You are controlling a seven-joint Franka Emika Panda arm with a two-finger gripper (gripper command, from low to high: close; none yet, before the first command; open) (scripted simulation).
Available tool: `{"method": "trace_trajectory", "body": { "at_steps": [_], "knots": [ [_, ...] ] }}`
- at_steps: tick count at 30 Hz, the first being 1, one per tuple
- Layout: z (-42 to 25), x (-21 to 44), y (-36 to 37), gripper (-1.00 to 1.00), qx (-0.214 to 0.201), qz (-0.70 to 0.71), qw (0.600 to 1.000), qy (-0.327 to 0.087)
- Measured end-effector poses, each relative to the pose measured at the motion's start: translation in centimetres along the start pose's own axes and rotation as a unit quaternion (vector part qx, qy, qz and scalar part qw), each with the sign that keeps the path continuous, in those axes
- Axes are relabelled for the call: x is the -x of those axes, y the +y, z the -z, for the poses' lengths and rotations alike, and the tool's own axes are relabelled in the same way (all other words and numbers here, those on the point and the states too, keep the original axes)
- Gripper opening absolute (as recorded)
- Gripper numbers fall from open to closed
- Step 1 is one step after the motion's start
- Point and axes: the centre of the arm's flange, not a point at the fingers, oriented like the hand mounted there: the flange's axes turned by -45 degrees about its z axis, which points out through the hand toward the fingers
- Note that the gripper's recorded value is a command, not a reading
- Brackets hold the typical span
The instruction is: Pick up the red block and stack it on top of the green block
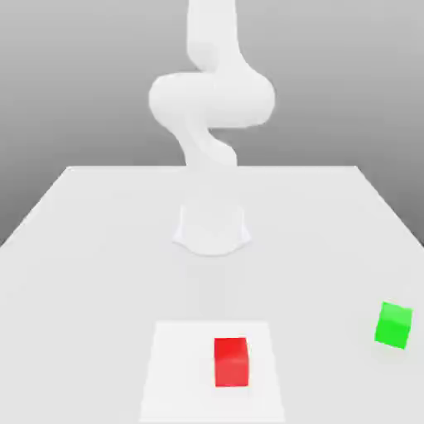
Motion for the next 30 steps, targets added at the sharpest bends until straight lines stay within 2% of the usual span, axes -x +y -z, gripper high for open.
{"method": "trace_trajectory", "body": {
  "at_steps": [9, 20, 22, 27, 28, 30],
  "knots": [
    [-19.4, 7.0, -1.1, 0.00, -0.001, 0.009, 0.989, -0.150],
    [-35.1, 24.1, -2.2, 0.00, -0.004, 0.020, 0.945, -0.326],
    [-36.9, 26.9, -2.2, 0.00, -0.004, 0.021, 0.939, -0.345],
    [-41.0, 31.0, -2.2, 0.00, -0.004, 0.021, 0.936, -0.351],
    [-41.4, 31.4, -2.2, -1.00, -0.004, 0.021, 0.936, -0.351],
    [-41.4, 31.4, -2.2, -1.00, -0.004, 0.021, 0.936, -0.351]
  ]
}}
